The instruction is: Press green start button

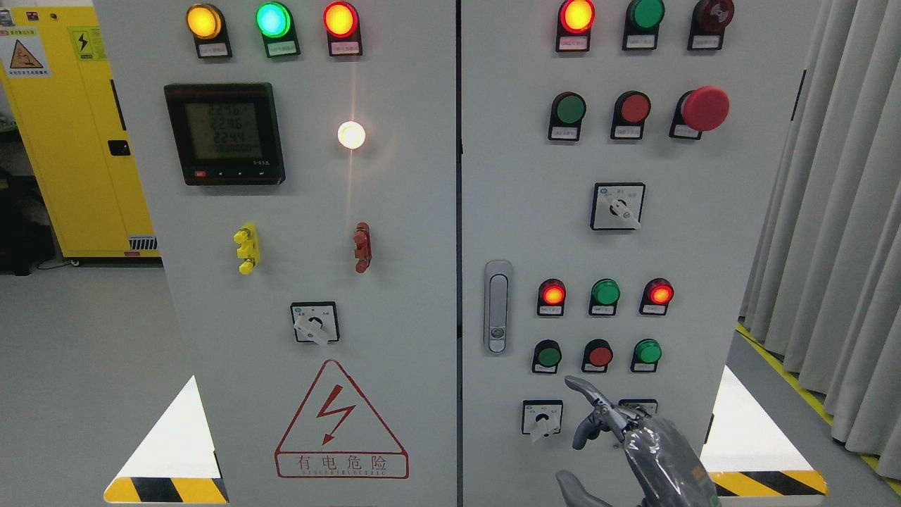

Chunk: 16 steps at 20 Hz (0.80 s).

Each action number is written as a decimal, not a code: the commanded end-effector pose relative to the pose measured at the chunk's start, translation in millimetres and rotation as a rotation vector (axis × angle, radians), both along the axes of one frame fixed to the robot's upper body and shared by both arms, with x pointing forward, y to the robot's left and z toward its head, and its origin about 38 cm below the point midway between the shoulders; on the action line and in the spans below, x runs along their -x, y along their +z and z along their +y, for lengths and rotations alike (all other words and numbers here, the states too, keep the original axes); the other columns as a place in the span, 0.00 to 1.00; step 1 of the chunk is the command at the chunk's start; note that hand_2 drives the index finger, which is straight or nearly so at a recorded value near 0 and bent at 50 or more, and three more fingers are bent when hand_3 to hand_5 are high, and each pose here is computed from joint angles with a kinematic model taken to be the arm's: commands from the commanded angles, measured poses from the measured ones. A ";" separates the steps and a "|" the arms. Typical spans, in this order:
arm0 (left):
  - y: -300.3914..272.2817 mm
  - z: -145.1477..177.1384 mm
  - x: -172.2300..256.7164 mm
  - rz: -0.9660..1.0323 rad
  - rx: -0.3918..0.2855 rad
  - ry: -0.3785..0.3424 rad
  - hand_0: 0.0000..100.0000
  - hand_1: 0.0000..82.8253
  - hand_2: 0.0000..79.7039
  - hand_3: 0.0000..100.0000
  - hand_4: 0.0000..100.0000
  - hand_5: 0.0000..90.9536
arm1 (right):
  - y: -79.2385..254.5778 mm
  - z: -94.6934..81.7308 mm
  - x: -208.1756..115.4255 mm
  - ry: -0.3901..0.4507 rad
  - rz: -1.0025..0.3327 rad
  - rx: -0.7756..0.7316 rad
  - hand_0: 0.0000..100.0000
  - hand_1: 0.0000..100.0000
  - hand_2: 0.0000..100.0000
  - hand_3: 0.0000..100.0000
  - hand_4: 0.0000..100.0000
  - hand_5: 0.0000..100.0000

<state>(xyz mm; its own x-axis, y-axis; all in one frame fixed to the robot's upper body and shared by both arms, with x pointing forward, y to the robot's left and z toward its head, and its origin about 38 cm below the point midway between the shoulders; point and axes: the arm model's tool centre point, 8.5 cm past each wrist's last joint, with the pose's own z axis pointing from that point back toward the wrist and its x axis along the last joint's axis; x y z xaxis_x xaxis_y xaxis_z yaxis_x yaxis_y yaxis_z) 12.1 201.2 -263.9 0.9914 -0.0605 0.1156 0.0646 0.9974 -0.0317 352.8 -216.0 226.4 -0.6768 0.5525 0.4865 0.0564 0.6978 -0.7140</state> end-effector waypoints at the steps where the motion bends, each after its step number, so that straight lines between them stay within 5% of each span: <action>1: 0.3 -1.5 -18.4 -0.041 0.005 -0.001 0.12 0.67 0.00 0.00 0.00 0.00 | -6.3 -0.1 37.1 0.157 0.062 -0.315 0.48 0.56 0.00 0.05 0.11 0.03; 11: 0.3 -1.5 -18.4 -0.041 0.005 -0.001 0.12 0.67 0.00 0.00 0.00 0.00 | -27.0 -1.1 47.7 0.236 0.204 -0.414 0.46 0.48 0.00 0.00 0.03 0.00; 16: 0.3 -1.5 -18.4 -0.041 0.005 -0.001 0.12 0.67 0.00 0.00 0.00 0.00 | -27.6 0.1 48.0 0.247 0.211 -0.404 0.35 0.48 0.00 0.00 0.05 0.00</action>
<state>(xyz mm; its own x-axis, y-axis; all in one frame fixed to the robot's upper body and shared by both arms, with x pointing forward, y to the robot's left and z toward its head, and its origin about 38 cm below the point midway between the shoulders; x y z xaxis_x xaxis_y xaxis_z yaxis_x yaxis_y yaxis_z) 12.1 201.2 -263.8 0.9914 -0.0605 0.1158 0.0646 0.9974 -0.0317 311.0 -216.1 196.9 -0.6253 0.1577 0.7643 -0.2462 0.8895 -0.3849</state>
